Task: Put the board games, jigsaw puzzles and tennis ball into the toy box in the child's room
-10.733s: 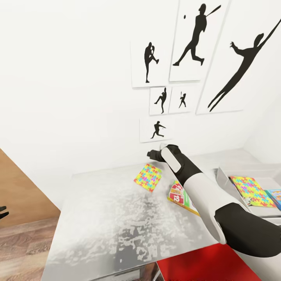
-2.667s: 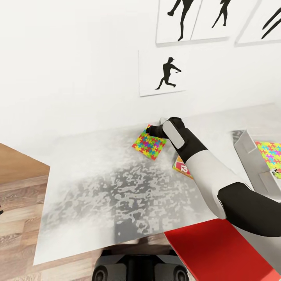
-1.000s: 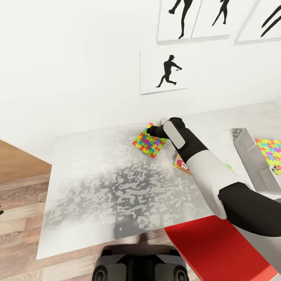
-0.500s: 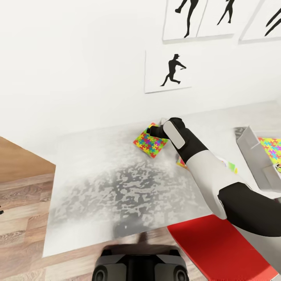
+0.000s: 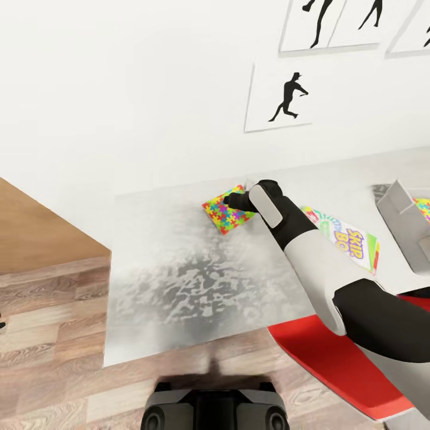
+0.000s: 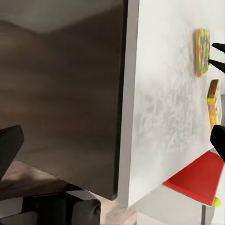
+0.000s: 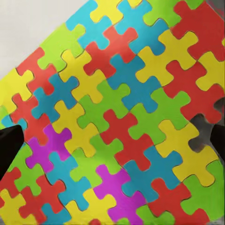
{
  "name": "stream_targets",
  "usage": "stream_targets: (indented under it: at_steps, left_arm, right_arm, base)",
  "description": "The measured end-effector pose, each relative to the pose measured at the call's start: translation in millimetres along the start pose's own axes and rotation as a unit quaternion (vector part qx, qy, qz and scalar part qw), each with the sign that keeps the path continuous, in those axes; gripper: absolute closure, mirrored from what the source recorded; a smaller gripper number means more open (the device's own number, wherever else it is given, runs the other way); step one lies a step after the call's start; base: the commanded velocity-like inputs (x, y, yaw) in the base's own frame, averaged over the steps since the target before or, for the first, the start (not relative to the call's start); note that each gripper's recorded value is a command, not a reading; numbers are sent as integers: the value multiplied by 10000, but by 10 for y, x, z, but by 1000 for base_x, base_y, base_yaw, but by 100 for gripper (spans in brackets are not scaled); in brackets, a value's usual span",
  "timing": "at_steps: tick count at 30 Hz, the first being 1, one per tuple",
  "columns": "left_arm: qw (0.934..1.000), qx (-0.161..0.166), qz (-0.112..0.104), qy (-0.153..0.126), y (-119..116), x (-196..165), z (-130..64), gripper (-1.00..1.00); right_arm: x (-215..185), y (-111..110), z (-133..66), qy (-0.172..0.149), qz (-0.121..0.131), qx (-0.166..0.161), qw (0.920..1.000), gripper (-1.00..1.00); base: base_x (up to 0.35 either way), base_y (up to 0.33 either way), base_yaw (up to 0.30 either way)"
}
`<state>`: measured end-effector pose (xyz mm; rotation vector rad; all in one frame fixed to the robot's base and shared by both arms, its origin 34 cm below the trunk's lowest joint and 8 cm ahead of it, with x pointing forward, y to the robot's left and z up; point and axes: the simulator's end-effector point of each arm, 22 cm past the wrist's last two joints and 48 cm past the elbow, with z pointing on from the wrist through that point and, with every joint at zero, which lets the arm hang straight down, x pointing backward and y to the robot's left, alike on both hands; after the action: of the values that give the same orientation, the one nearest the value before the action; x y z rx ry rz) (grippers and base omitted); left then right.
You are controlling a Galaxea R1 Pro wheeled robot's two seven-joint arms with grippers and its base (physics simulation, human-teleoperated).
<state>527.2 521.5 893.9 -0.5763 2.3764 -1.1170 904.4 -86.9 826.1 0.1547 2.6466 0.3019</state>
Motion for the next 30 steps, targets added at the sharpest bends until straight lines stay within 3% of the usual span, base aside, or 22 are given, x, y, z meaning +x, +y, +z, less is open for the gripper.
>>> stream_targets:
  at_steps: [11, 30]
  left_arm:
    - [10000, 1, 0, -1, -1, 1, -2, -100]
    - [10000, 1, 0, -1, -1, 1, -2, -100]
  right_arm:
    - [5, 5, -2, 2, 1, -5, 10000, -100]
    - [-24, -45, -12, -26, 0, 92, 10000, -100]
  base:
    - [-74, 195, 0]
    - [-2, 49, 0]
